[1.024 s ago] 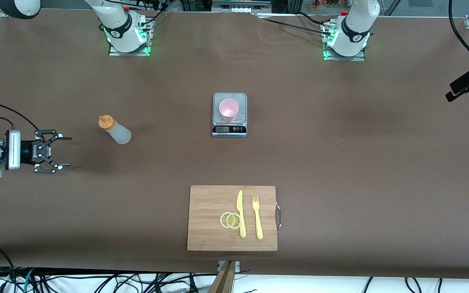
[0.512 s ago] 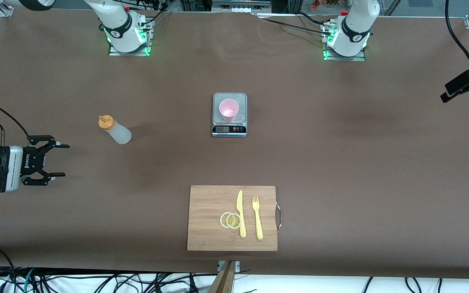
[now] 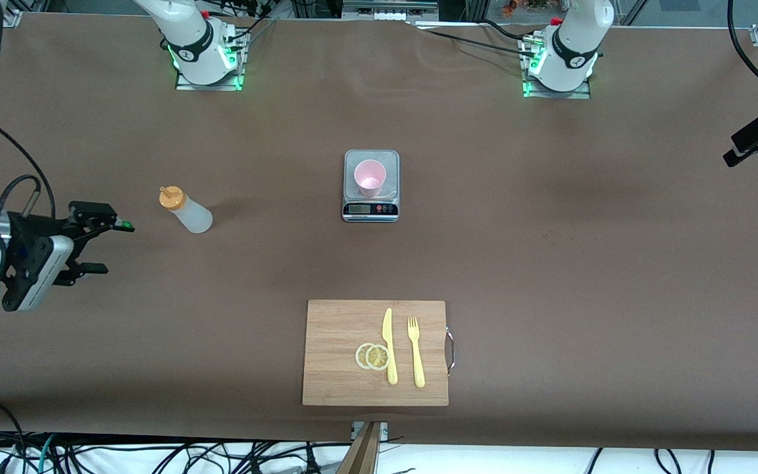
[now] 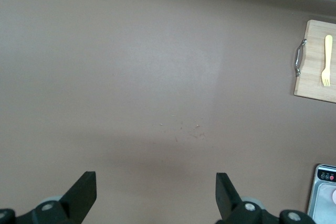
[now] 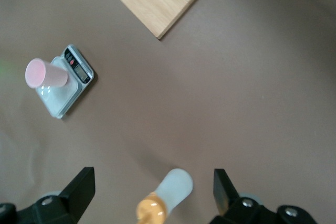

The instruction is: Add sauce to pink cup with both arms

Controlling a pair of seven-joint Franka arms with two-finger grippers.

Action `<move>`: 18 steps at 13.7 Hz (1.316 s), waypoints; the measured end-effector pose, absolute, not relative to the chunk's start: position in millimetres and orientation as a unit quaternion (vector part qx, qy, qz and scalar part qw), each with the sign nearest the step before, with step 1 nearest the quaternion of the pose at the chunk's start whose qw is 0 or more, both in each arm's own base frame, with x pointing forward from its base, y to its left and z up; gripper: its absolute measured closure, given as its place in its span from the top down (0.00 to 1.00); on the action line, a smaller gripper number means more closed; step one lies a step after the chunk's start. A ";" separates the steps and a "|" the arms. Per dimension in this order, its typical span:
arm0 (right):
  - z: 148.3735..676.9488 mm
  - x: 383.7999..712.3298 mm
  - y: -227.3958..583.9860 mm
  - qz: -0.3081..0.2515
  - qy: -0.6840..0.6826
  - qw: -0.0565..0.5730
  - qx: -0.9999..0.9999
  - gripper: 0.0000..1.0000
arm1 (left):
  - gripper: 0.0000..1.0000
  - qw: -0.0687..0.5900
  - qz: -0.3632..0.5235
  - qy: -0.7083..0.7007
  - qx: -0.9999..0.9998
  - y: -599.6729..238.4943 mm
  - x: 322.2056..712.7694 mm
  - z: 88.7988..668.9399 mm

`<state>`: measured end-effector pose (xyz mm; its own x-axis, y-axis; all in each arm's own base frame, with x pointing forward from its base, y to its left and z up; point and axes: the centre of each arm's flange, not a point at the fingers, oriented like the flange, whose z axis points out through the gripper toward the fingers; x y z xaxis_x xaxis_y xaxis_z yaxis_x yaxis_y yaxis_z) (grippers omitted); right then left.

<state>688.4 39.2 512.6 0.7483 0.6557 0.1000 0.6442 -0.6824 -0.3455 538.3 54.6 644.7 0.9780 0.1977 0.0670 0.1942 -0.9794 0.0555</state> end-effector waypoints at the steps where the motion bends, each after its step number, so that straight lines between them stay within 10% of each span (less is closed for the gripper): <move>1: 524.8 683.0 51.4 0.024 -0.325 0.166 -0.931 1.00 | 1.00 0.026 0.039 0.099 0.994 54.6 538.5 647.5; 18: 571.6 604.7 -5.4 0.095 -0.092 0.002 -0.991 1.00 | 1.00 0.028 0.043 0.095 0.994 50.4 539.3 651.8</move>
